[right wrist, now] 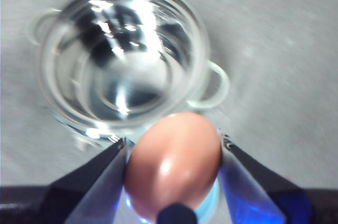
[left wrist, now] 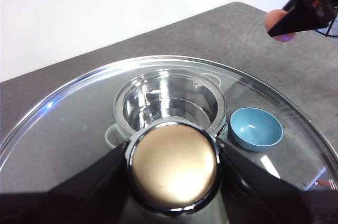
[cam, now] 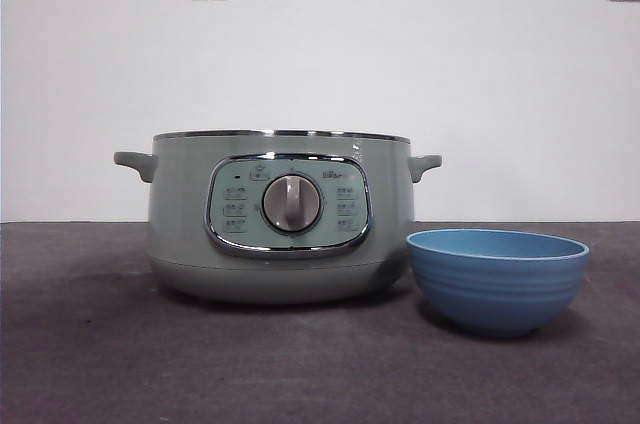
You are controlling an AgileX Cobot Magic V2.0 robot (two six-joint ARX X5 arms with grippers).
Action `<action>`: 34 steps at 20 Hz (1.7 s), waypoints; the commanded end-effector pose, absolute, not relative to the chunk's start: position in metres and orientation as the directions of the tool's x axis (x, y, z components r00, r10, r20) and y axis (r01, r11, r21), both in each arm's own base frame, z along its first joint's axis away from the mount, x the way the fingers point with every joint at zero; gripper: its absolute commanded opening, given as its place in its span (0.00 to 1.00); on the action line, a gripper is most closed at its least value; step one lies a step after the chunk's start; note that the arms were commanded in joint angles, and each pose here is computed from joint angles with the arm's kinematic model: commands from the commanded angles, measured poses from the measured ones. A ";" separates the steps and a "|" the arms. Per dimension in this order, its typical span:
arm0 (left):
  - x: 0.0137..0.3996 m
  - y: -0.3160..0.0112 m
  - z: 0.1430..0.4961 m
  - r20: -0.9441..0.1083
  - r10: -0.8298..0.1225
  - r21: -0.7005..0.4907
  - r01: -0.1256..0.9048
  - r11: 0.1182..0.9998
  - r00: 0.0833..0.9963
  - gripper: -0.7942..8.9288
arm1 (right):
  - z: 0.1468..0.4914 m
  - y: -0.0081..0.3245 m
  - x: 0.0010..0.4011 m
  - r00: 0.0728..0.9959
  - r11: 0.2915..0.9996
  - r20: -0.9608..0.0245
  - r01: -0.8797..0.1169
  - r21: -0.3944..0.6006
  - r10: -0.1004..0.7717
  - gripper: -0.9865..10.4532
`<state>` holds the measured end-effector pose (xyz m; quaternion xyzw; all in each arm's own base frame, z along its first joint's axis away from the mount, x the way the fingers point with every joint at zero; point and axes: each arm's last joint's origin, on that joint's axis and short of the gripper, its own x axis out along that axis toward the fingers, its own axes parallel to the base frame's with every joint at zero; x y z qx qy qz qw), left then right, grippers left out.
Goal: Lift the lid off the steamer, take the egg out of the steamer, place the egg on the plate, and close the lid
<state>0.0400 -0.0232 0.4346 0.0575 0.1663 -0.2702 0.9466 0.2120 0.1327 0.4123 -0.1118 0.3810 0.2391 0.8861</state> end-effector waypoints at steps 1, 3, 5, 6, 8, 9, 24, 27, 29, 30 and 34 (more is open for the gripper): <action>0.040 -0.023 0.441 -0.288 -0.501 0.033 0.531 0.847 0.816 0.07 | 0.387 0.126 0.211 0.566 0.868 -0.767 -0.495 -0.024 0.302 0.08; 0.042 -0.024 0.441 -0.294 -0.500 0.032 0.531 0.847 0.815 0.07 | 0.359 0.121 0.212 0.552 0.876 -0.783 -0.482 -0.018 0.288 0.08; 0.045 -0.026 0.441 -0.302 -0.499 0.032 0.531 0.847 0.813 0.07 | 0.330 0.121 0.215 0.534 0.879 -0.800 -0.476 -0.019 0.272 0.08; 0.046 -0.026 0.440 -0.305 -0.498 0.032 0.531 0.847 0.812 0.07 | 0.316 0.121 0.217 0.529 0.880 -0.805 -0.474 -0.019 0.268 0.08; 0.048 -0.027 0.440 -0.313 -0.497 0.031 0.532 0.846 0.809 0.07 | 0.290 0.124 0.220 0.523 0.880 -0.806 -0.476 -0.006 0.278 0.08; 0.049 -0.028 0.440 -0.316 -0.496 0.031 0.532 0.846 0.809 0.07 | 0.278 0.125 0.221 0.508 0.875 -0.809 -0.483 0.017 0.296 0.08; 0.052 -0.030 0.440 -0.326 -0.495 0.030 0.532 0.846 0.806 0.07 | 0.166 0.141 0.245 0.374 0.864 -0.879 -0.497 0.080 0.296 0.08; 0.052 -0.030 0.440 -0.325 -0.495 0.030 0.532 0.846 0.806 0.07 | 0.158 0.146 0.246 0.355 0.857 -0.886 -0.508 0.083 0.297 0.08; 0.052 -0.030 0.440 -0.325 -0.495 0.030 0.532 0.846 0.806 0.07 | 0.157 0.147 0.245 0.353 0.855 -0.887 -0.513 0.083 0.298 0.08; 0.053 -0.030 0.440 -0.328 -0.494 0.030 0.532 0.846 0.805 0.07 | 0.157 0.147 0.245 0.352 0.855 -0.887 -0.513 0.083 0.298 0.09; 0.059 -0.033 0.439 -0.348 -0.491 0.029 0.533 0.846 0.799 0.07 | 0.157 0.147 0.245 0.348 0.855 -0.890 -0.512 0.083 0.295 0.38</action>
